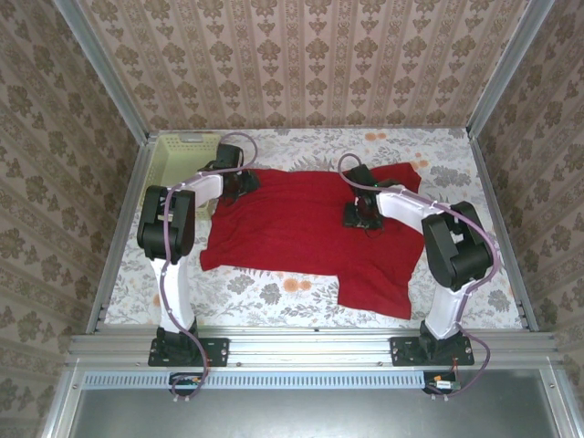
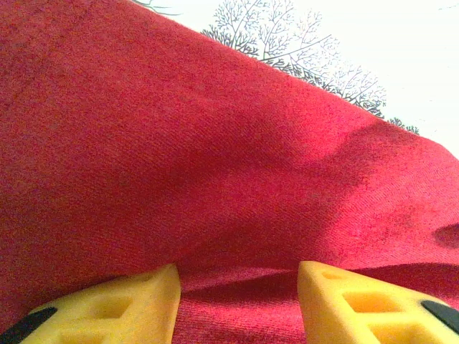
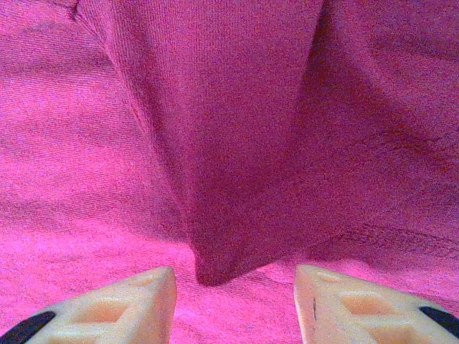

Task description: Fold the inside-out t-shirt

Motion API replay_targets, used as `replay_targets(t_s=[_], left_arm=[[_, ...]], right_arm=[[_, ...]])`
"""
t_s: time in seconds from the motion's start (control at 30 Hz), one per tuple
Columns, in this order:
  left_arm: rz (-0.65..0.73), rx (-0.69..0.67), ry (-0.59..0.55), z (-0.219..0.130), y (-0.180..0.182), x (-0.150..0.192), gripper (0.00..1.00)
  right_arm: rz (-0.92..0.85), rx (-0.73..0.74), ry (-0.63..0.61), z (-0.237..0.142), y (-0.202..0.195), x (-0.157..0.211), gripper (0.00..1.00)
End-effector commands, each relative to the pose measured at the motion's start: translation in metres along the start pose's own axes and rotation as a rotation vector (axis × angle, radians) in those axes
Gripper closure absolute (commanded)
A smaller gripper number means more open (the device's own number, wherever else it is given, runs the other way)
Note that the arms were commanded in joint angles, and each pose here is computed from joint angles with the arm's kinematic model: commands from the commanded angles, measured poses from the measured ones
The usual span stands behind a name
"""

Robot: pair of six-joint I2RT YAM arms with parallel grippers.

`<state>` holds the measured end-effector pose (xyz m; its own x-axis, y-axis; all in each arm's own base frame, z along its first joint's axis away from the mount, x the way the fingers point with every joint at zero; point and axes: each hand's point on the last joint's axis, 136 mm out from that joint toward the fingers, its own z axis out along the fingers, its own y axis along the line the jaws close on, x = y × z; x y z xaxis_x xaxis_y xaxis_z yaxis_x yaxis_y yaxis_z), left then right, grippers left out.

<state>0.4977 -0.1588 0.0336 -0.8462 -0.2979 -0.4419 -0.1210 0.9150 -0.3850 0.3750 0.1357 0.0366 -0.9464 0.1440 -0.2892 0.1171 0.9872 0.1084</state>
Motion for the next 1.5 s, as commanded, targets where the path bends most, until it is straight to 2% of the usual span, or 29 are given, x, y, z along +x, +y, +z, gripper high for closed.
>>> replay_targets(t_s=[0.0,0.3,0.47,0.6,0.83,0.9,1.0,1.1,1.17,1.3,1.47], left_arm=[[-0.002,-0.063,0.057,-0.004,0.015,0.016,0.52],[-0.004,-0.060,0.058,-0.003,0.015,0.017,0.52],[-0.005,-0.058,0.059,-0.003,0.014,0.017,0.52],[-0.006,-0.056,0.061,-0.003,0.014,0.018,0.52],[-0.007,-0.055,0.066,-0.001,0.014,0.019,0.52],[-0.009,-0.056,0.067,-0.001,0.014,0.020,0.52],[-0.008,-0.056,0.069,-0.001,0.014,0.021,0.52],[-0.006,-0.059,0.068,-0.002,0.015,0.020,0.52],[-0.003,-0.058,0.067,-0.003,0.014,0.020,0.52],[-0.005,-0.060,0.068,-0.003,0.015,0.020,0.52],[-0.005,-0.059,0.067,-0.005,0.014,0.020,0.52]], right_arm=[[0.008,0.007,-0.015,0.002,0.005,-0.009,0.54],[-0.049,0.055,-0.035,0.005,0.014,-0.010,0.80],[-0.078,0.064,-0.042,0.004,0.022,-0.010,0.90],[-0.107,0.084,-0.043,0.004,0.028,-0.008,0.95],[-0.173,0.112,-0.035,0.007,0.051,0.005,0.95],[-0.179,0.116,-0.026,0.010,0.054,0.010,0.94],[-0.192,0.114,-0.014,0.007,0.056,0.017,0.83],[-0.199,0.082,-0.034,-0.011,0.056,0.016,0.69],[-0.185,0.071,-0.065,-0.027,0.049,0.010,0.65],[-0.120,0.092,-0.113,-0.046,0.013,-0.015,0.62],[-0.009,0.188,-0.071,-0.033,-0.050,-0.030,0.55]])
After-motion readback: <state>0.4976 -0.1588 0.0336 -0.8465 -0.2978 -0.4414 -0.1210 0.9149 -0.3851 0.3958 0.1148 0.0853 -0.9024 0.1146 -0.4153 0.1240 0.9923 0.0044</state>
